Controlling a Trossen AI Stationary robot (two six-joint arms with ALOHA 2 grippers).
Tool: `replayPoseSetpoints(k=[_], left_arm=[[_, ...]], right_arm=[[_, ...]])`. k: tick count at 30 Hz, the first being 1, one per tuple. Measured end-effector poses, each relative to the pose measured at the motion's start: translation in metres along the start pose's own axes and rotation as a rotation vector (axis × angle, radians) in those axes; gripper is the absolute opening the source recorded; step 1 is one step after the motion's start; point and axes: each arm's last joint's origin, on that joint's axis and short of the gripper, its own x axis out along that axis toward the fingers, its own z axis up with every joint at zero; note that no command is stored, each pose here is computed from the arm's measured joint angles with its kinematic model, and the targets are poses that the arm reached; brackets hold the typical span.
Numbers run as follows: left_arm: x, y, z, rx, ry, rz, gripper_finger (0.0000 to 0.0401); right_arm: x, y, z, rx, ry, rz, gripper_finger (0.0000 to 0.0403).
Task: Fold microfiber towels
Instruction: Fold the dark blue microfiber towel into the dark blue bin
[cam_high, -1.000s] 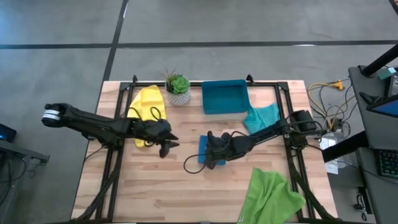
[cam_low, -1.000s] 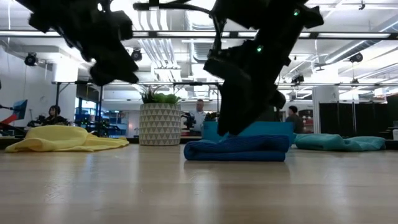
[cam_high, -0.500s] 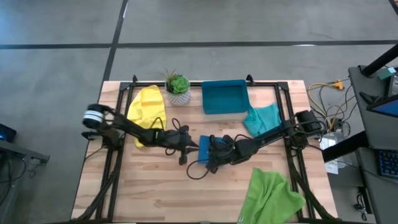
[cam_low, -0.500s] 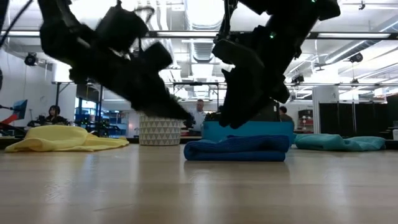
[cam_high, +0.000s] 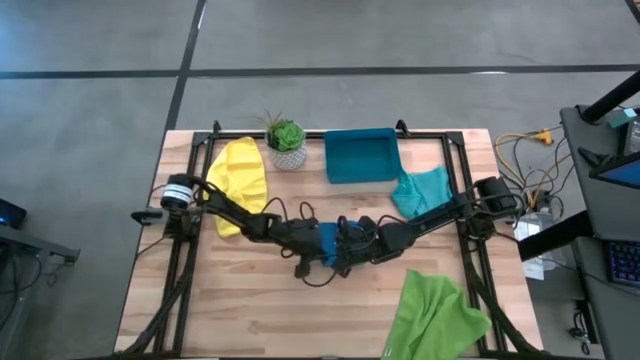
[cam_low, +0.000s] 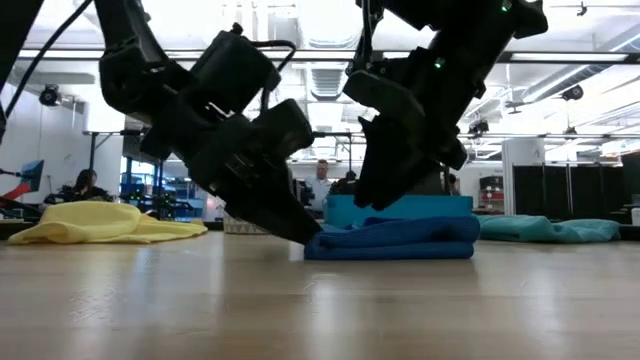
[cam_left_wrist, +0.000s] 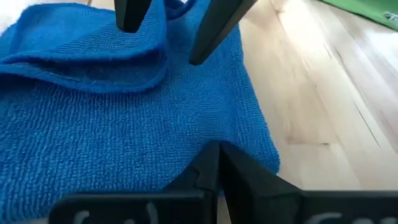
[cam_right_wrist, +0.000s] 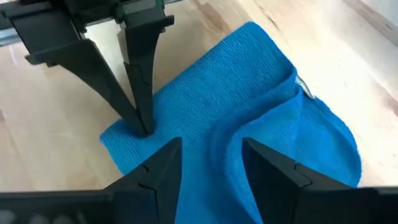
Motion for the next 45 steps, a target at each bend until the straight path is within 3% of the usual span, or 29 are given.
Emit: replayPoseSetpoints(k=[18,32,45], left_arm=[[0.002,0.0,0.003,-0.028,0.006,0.01,0.0],[0.002,0.0,0.004,-0.029,-0.003,0.019,0.0],[0.002,0.0,0.005,-0.028,-0.011,0.026,0.0]], right_arm=[[0.009,-0.01,-0.013,-0.082,0.053,0.0,0.0162],[0.014,-0.016,-0.004,-0.178,0.043,0.024,0.0149],[0.016,-0.017,-0.006,-0.181,0.068,0.028,0.0139]])
